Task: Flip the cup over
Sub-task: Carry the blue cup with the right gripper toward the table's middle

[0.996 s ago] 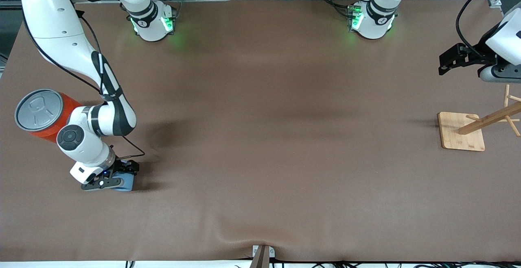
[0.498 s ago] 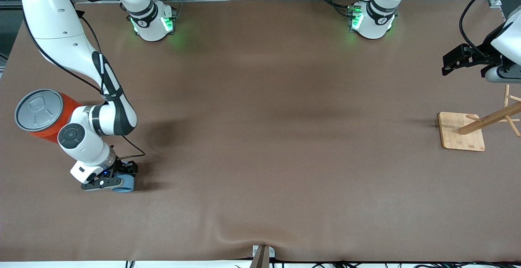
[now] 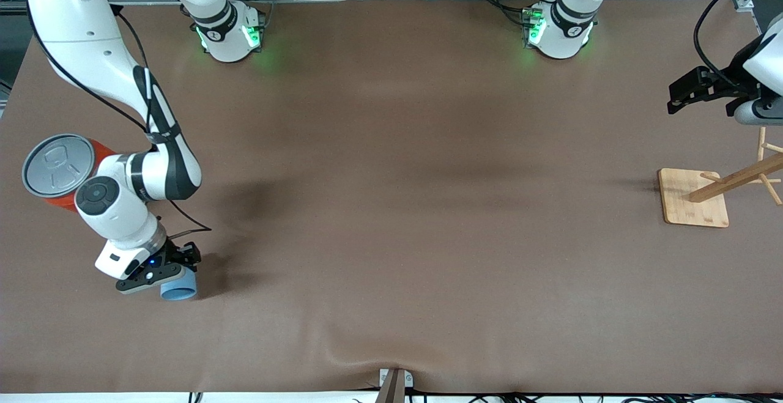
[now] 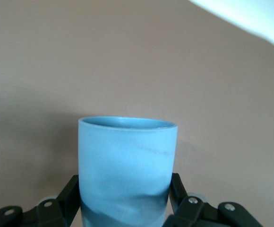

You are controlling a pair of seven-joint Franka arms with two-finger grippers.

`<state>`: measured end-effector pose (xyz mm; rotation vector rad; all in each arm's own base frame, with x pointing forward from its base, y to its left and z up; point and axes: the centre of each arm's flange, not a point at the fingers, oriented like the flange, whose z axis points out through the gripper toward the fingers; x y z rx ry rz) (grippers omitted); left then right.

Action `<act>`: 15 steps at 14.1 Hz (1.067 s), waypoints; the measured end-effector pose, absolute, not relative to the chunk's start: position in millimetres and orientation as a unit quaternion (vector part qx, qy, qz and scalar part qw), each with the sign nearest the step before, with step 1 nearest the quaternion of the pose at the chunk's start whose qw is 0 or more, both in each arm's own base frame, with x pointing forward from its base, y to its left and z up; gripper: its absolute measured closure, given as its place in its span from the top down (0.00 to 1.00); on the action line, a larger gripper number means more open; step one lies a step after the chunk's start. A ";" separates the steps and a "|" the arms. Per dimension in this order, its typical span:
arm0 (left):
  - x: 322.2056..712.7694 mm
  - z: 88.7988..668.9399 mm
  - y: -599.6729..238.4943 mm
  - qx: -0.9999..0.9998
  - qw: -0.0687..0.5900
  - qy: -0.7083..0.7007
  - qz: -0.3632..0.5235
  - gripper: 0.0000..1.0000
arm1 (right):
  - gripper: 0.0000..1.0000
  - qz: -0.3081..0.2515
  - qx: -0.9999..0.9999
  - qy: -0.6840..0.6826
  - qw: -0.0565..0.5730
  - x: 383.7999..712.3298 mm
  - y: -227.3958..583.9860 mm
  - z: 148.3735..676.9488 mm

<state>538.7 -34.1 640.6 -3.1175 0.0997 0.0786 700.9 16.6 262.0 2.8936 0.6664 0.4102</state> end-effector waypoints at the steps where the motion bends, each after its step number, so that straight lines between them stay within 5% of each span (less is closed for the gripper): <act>1: 539.0 640.0 -34.2 -0.999 0.011 0.032 0.026 1.00 | 0.78 0.140 0.958 0.241 0.071 701.2 24.9 268.6; 9: 541.1 634.0 -33.6 -0.999 0.011 0.031 0.032 1.00 | 0.78 0.156 0.891 0.425 0.028 680.3 174.4 276.8; 15: 542.3 631.5 -33.7 -0.999 0.011 0.032 0.034 1.00 | 0.78 0.169 0.804 0.570 0.018 630.2 313.8 280.3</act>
